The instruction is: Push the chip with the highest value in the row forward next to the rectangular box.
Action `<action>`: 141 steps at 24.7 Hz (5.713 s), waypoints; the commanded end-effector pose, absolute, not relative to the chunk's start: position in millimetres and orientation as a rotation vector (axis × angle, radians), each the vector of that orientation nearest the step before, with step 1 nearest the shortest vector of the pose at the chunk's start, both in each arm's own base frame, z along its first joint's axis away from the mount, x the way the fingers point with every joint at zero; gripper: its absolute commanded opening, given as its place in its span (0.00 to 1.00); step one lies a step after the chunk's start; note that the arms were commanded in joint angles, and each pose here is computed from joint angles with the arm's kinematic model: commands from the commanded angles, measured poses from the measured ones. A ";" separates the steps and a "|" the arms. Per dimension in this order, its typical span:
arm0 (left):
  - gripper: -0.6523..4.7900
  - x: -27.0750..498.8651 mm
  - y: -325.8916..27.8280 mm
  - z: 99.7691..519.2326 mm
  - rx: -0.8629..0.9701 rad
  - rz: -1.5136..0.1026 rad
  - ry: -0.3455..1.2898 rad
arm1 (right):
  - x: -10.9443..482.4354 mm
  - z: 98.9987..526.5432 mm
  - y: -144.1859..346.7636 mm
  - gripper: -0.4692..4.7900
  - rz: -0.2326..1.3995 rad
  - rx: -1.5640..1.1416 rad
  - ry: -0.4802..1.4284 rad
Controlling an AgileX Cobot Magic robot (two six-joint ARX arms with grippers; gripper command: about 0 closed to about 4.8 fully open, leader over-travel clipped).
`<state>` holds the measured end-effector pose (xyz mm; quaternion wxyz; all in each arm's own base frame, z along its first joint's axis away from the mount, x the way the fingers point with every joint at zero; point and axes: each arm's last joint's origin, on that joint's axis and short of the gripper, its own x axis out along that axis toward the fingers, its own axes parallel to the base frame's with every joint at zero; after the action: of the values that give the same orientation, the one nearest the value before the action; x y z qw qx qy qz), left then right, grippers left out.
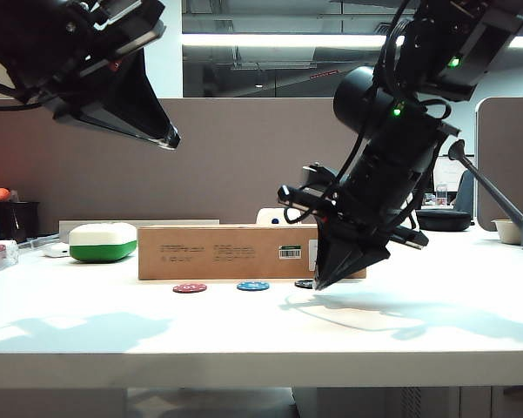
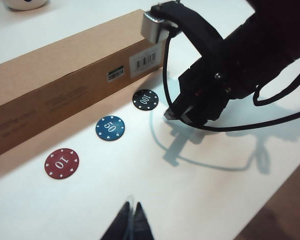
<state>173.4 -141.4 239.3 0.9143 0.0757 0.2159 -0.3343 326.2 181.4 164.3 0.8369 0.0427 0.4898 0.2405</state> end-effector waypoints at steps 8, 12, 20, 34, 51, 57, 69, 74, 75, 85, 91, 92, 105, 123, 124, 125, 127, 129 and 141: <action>0.11 183.8 -128.2 241.9 0.130 -0.618 0.432 | 334.3 156.1 184.2 0.07 0.463 0.066 1.008; 0.11 185.0 -126.5 241.7 0.128 -0.606 0.433 | 336.6 158.4 183.7 0.07 0.424 0.049 0.989; 0.11 185.0 -126.5 241.7 0.128 -0.609 0.433 | 340.3 163.1 185.6 0.07 0.422 0.065 0.956; 0.11 185.1 -126.5 241.7 0.128 -0.609 0.433 | 344.1 156.7 190.1 0.07 0.412 0.111 0.943; 0.11 185.0 -126.5 241.7 0.128 -0.609 0.433 | 345.3 158.9 192.7 0.07 0.391 0.219 0.939; 0.11 184.9 -126.5 241.7 0.128 -0.609 0.433 | 344.6 152.1 196.3 0.07 0.392 0.209 0.954; 0.11 185.0 -126.5 241.7 0.128 -0.609 0.433 | 346.8 149.7 197.5 0.07 0.328 0.207 0.921; 0.11 185.0 -126.5 241.7 0.128 -0.609 0.433 | 342.4 159.8 197.1 0.07 0.366 0.234 0.940; 0.11 185.0 -126.5 241.7 0.128 -0.609 0.433 | 339.2 166.9 196.0 0.07 0.366 0.232 0.943; 0.11 184.8 -126.0 242.3 0.127 -0.608 0.431 | 278.8 257.4 172.5 0.07 0.352 0.085 0.908; 0.11 192.1 -102.0 250.7 0.071 -0.584 0.401 | 195.4 310.3 151.2 0.07 0.379 0.058 0.678; 0.11 195.3 -88.4 254.7 0.051 -0.539 0.381 | 170.3 320.5 141.5 0.07 0.373 0.063 0.600; 0.11 184.8 -15.1 285.5 -0.008 -0.192 0.212 | 51.4 306.7 51.1 0.07 0.569 0.265 0.261; 0.11 75.4 -7.6 342.2 0.012 -0.183 -0.289 | 42.5 305.8 40.2 0.07 0.582 0.307 0.227; 0.11 72.1 -7.5 342.9 0.013 -0.183 -0.303 | 42.5 305.8 40.2 0.07 0.582 0.307 0.227; 0.11 68.1 -7.3 343.8 0.014 -0.183 -0.320 | 42.5 305.8 40.2 0.07 0.582 0.307 0.227; 0.11 61.7 -7.0 344.9 0.015 -0.183 -0.346 | 42.5 305.8 40.2 0.07 0.582 0.307 0.227; 0.11 56.1 -6.6 345.4 0.030 -0.178 -0.366 | 42.5 305.8 40.2 0.07 0.582 0.307 0.227; 0.11 68.7 -2.3 245.4 0.027 -0.010 -0.123 | 42.5 305.8 40.1 0.07 0.582 0.307 0.226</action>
<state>65.2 -1.9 250.0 0.9982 0.0283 -0.0529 -0.0005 42.7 40.4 303.5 0.9411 0.1434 0.1176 0.2827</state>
